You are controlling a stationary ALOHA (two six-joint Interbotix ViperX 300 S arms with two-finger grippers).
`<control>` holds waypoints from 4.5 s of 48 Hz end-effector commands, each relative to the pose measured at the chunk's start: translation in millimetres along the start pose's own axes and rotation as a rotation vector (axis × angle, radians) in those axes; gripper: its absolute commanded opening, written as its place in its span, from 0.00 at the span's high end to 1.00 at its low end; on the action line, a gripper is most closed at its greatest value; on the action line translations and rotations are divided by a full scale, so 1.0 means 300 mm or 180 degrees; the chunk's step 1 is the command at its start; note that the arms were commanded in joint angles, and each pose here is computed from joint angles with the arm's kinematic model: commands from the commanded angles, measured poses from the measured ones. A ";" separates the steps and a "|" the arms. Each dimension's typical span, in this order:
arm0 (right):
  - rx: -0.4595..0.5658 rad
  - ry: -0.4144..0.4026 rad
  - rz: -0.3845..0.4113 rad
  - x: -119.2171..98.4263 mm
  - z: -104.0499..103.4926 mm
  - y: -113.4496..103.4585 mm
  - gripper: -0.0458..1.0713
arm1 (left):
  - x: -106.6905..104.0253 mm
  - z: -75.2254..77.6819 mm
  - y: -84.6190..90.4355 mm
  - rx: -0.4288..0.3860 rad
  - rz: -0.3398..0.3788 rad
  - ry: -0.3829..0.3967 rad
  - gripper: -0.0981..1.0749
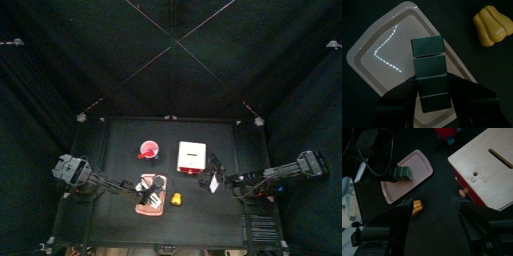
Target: Place sushi roll right of squash
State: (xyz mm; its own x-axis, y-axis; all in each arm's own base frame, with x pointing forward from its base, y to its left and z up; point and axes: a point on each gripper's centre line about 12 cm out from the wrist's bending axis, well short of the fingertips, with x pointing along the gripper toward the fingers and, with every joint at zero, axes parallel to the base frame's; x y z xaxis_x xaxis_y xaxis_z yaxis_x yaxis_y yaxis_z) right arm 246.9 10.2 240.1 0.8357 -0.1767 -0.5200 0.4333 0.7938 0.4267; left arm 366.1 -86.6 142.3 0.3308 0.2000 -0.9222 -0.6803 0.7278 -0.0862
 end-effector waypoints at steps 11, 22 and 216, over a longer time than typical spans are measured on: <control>-0.0022 -0.0154 0.0203 -0.057 0.034 0.025 0.12 | -0.096 0.077 -0.067 0.0030 -0.0348 -0.0307 0.34; -0.0065 -0.0296 0.0230 -0.102 0.036 -0.010 0.12 | -0.139 0.139 -0.154 -0.0111 -0.0757 -0.0454 0.34; -0.0022 -0.0270 0.0162 -0.107 0.009 -0.050 0.12 | -0.120 0.254 -0.170 0.0171 -0.2924 -0.0877 0.10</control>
State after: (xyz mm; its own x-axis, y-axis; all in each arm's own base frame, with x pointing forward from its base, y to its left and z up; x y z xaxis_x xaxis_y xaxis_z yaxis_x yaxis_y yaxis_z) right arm 213.2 2.0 249.6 0.8795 -0.1874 -0.4375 0.3899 0.8108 0.4365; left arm 442.8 -82.9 195.9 0.8576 -0.3132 -0.4079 -0.1075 0.6665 -0.7377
